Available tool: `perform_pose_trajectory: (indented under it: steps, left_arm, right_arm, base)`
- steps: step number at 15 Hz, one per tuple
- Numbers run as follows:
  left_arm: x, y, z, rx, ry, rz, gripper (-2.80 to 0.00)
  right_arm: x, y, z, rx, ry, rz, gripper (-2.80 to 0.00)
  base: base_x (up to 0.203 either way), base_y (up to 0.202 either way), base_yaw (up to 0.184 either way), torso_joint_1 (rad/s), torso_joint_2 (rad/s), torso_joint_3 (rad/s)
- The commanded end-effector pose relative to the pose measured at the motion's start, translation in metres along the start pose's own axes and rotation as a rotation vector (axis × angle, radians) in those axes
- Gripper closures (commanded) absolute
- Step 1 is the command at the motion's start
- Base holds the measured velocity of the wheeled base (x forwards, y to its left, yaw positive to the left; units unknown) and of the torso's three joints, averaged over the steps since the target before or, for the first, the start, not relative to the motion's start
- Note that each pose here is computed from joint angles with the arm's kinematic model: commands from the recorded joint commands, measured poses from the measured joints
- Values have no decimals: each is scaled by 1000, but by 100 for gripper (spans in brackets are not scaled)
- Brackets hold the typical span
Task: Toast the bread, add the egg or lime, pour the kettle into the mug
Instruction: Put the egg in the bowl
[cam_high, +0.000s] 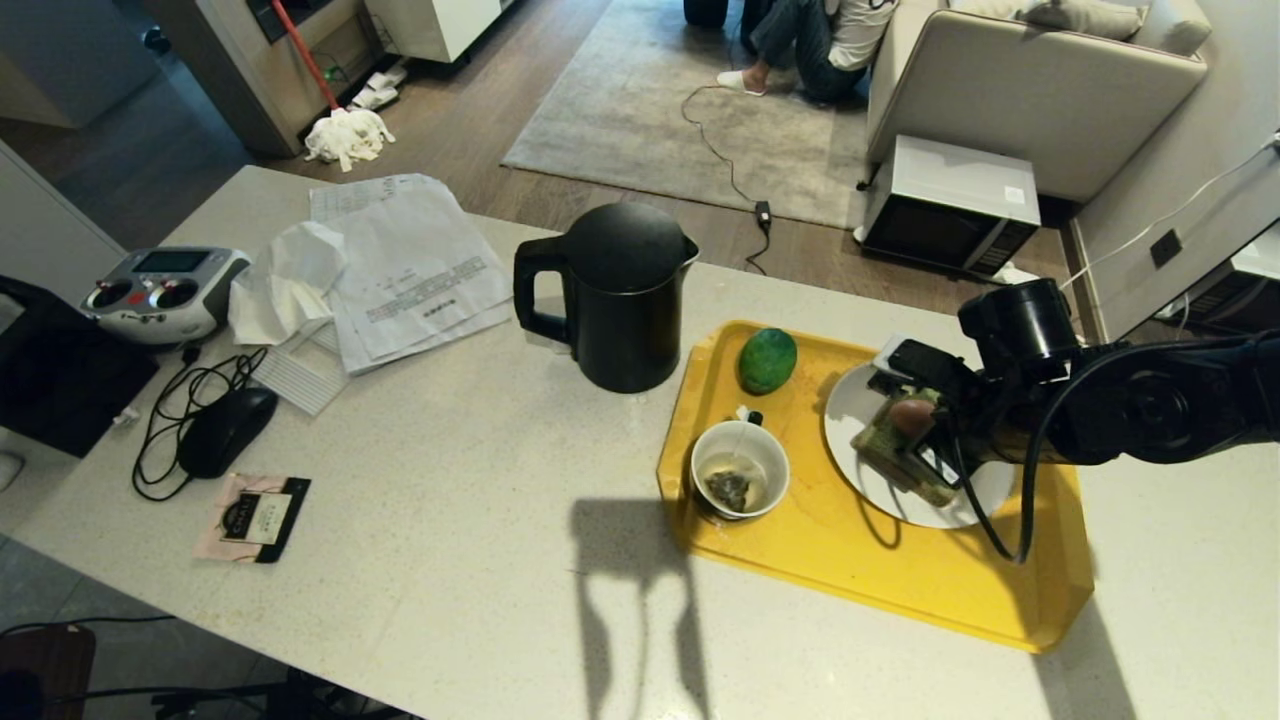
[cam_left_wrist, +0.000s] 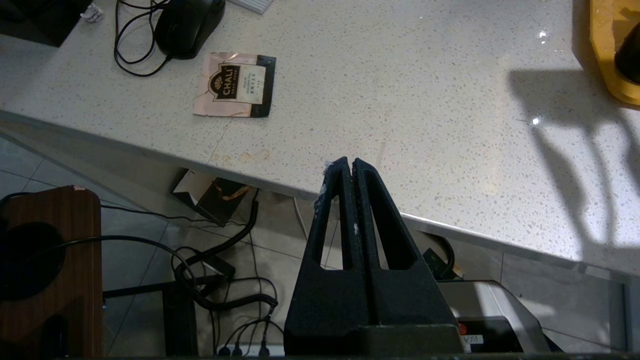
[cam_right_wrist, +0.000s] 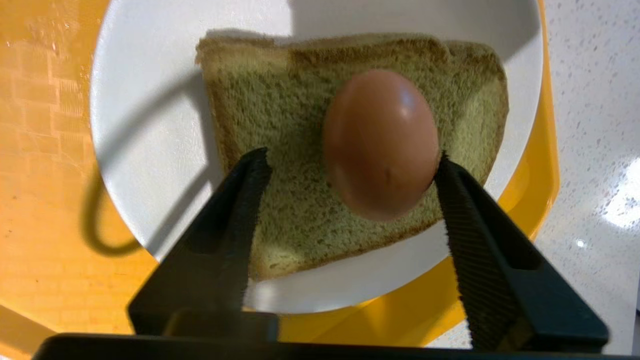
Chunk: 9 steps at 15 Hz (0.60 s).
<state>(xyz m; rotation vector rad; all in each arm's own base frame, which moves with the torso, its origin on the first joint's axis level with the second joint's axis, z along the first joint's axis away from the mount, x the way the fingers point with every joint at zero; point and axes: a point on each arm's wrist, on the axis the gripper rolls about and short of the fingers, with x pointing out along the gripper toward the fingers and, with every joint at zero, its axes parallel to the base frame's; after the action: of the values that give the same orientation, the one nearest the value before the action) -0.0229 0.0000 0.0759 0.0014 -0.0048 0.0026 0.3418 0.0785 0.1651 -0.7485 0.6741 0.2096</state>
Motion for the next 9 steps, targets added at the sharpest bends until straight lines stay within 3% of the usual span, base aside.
perform_pose_trajectory:
  steps: [1, 9]
  left_arm:
    - [0, 0, 0, 0, -1, 1, 0]
    - [0, 0, 0, 0, -1, 1, 0]
  right_arm:
    - [-5, -3, -2, 2, -3, -8, -280]
    - [-41, -23, -6, 53, -54, -66, -280]
  base:
    - [0, 0, 0, 0, 0, 0]
    - [0, 0, 0, 0, 0, 0]
